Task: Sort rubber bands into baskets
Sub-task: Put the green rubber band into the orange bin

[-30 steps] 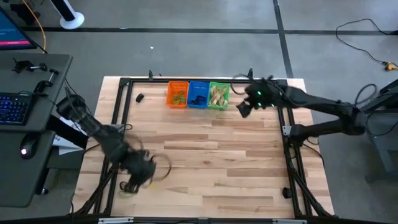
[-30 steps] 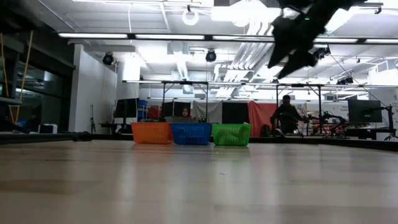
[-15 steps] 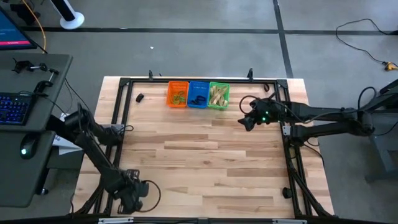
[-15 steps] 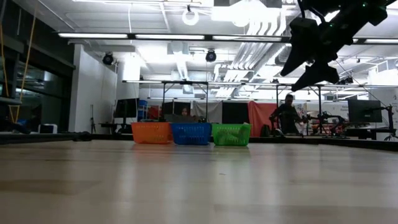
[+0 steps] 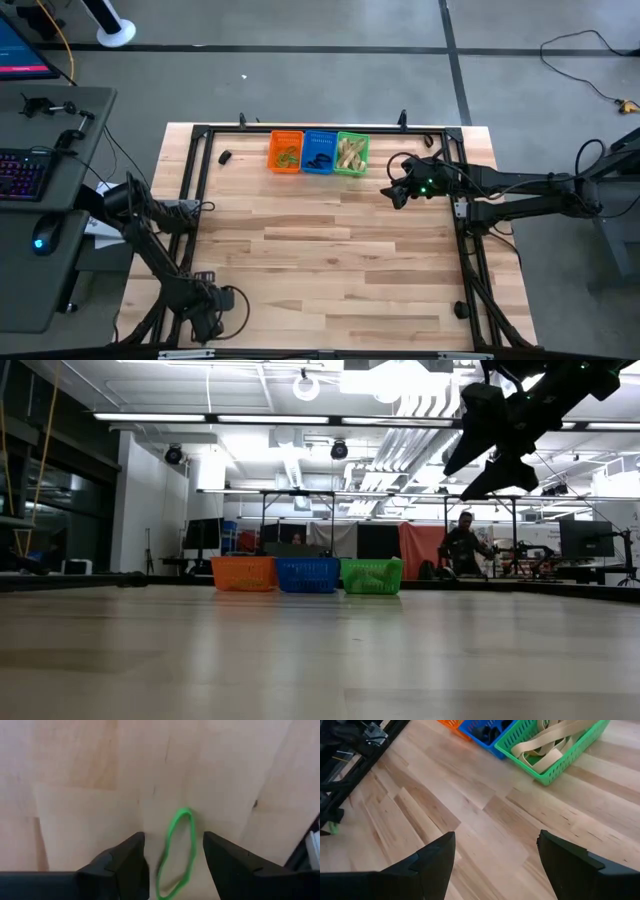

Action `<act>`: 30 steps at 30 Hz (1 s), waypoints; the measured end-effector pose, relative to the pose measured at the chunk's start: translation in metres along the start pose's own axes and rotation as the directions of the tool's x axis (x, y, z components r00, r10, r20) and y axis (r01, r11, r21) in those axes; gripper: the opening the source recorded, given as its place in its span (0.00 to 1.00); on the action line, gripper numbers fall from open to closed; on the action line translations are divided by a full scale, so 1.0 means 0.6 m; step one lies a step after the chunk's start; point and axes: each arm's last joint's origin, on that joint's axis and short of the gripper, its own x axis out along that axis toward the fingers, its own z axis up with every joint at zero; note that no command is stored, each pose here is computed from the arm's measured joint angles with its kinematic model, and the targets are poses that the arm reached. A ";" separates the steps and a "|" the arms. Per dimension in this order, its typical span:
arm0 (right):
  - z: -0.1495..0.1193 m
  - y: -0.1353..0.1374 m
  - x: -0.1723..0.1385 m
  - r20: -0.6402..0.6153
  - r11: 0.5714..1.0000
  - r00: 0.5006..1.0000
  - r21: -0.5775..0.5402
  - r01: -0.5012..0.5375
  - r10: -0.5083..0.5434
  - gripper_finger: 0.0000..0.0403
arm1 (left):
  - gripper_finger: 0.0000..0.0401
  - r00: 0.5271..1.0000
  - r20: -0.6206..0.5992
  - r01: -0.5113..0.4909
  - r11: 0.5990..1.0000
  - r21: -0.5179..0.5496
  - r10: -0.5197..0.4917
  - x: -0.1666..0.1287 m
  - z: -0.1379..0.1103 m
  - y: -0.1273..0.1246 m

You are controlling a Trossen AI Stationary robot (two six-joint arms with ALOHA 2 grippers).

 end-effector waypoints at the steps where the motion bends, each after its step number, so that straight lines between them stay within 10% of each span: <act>1: 0.000 0.000 0.000 0.000 1.000 1.000 0.005 0.000 0.000 0.67 | 0.49 1.000 -0.001 0.009 1.000 0.005 -0.009 0.001 0.000 0.000; 7: 0.000 0.000 0.000 -0.001 1.000 1.000 0.011 0.001 -0.001 0.67 | 0.44 1.000 0.009 0.026 1.000 0.004 -0.026 0.002 0.002 -0.004; 14: 0.001 -0.001 0.000 0.019 1.000 1.000 0.002 0.024 -0.024 0.67 | 0.06 1.000 0.022 0.022 0.997 -0.078 -0.021 0.002 0.007 -0.001; 19: 0.001 -0.002 0.000 0.023 1.000 0.999 0.000 0.031 -0.031 0.67 | 0.01 0.997 0.030 0.070 0.990 -0.125 -0.066 -0.011 0.025 0.006; 30: 0.001 -0.002 0.000 0.025 0.999 0.999 -0.007 0.032 -0.032 0.67 | 0.00 0.835 0.495 0.329 0.939 -0.102 -0.239 -0.200 0.083 0.107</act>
